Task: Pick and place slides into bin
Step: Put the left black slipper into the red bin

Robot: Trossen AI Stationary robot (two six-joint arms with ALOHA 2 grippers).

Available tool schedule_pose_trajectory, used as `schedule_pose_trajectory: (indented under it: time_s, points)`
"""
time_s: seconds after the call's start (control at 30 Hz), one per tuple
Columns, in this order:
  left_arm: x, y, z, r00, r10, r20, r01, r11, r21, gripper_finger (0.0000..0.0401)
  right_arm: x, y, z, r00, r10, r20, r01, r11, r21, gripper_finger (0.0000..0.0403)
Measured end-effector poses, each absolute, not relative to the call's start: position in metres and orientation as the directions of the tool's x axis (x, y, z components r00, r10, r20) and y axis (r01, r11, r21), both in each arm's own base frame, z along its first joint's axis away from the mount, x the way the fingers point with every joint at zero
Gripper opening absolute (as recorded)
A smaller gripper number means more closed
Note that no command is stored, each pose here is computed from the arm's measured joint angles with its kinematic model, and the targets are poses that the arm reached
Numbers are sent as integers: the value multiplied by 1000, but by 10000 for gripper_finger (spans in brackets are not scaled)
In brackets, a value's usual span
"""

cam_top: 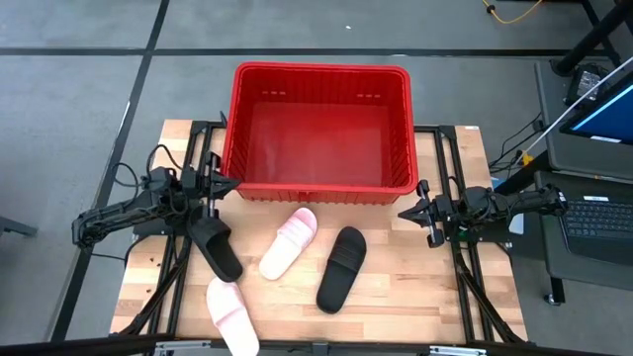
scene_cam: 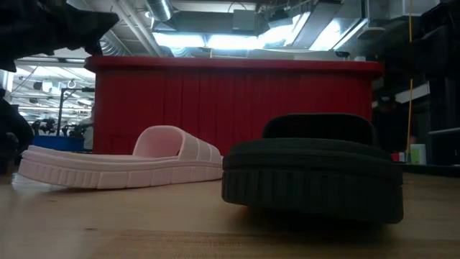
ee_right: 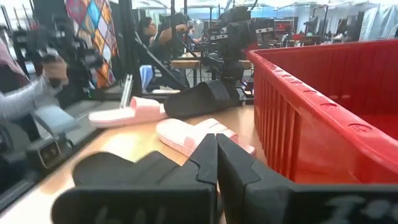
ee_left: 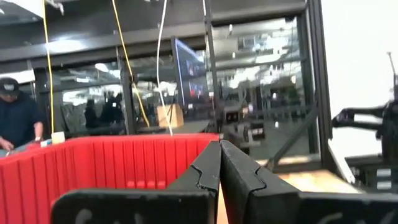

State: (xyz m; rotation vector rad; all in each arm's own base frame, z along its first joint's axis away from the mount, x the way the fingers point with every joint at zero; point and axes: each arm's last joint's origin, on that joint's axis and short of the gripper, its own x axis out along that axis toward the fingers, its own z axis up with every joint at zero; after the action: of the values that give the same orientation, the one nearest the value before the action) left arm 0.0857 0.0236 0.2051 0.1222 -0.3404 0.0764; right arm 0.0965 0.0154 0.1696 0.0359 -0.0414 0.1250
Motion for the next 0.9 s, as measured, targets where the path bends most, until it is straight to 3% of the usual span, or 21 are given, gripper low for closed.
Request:
schedule_pose_trajectory:
  time_s: [0.6, 0.9]
  points:
    - [82, 24, 217, 916, 105, 387, -124, 992, 23, 3, 92, 15, 195, 951, 114, 287, -115, 993, -15, 6]
    - [79, 23, 260, 976, 138, 166, -134, 990, -30, 3, 97, 14, 235, 966, 61, 252, -56, 998, -25, 6]
